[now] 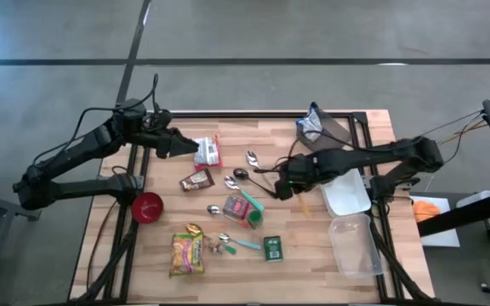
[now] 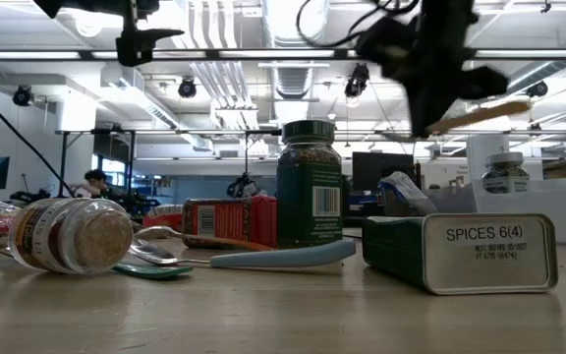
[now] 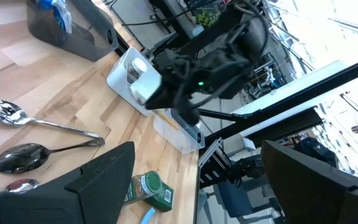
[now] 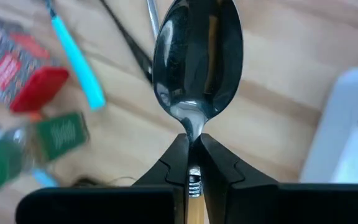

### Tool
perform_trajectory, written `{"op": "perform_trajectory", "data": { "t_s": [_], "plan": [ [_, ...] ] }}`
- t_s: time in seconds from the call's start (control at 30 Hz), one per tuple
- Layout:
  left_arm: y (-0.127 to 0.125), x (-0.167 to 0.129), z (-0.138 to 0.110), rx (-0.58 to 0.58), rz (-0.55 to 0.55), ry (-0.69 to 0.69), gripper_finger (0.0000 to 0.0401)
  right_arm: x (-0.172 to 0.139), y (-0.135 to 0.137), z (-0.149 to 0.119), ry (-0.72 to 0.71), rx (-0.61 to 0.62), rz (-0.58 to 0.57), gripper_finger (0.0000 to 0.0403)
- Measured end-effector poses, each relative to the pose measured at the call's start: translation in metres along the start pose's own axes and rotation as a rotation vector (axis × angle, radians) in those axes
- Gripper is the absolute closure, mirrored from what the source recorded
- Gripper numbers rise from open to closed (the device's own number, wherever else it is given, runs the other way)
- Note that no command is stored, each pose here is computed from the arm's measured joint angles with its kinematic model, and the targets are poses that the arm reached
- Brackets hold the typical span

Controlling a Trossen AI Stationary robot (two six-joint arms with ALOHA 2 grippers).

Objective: Pick & Place Food Item
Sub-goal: Put the brown spoon into the transparent bin

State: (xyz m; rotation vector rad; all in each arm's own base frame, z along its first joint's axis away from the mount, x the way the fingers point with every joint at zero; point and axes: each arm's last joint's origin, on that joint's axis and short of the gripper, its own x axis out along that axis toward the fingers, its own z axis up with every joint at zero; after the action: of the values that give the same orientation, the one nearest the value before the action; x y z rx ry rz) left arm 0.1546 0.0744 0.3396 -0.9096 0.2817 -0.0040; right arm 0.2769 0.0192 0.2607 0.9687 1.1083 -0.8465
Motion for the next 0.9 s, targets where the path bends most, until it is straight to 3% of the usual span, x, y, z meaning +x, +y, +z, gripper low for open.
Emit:
{"op": "perform_trajectory", "data": {
  "t_s": [0.23,0.4,0.63,0.9],
  "plan": [
    [0.0,0.0,0.0,-0.016,0.0,-0.001,0.0051,-0.034,-0.025,-0.034,0.039,0.037,-0.078,0.0388],
    [0.0,0.0,0.0,-0.019,0.0,-0.001,0.0051,-0.053,-0.034,-0.059,0.043,0.096,-0.043,0.0388],
    [0.0,0.0,0.0,-0.018,-0.001,-0.001,0.0051,-0.065,-0.043,-0.095,0.066,0.137,-0.06,0.0388],
    [0.0,0.0,0.0,-0.016,-0.002,-0.003,0.0051,-0.07,-0.052,-0.131,0.106,0.089,-0.078,0.0388]
  ]
}}
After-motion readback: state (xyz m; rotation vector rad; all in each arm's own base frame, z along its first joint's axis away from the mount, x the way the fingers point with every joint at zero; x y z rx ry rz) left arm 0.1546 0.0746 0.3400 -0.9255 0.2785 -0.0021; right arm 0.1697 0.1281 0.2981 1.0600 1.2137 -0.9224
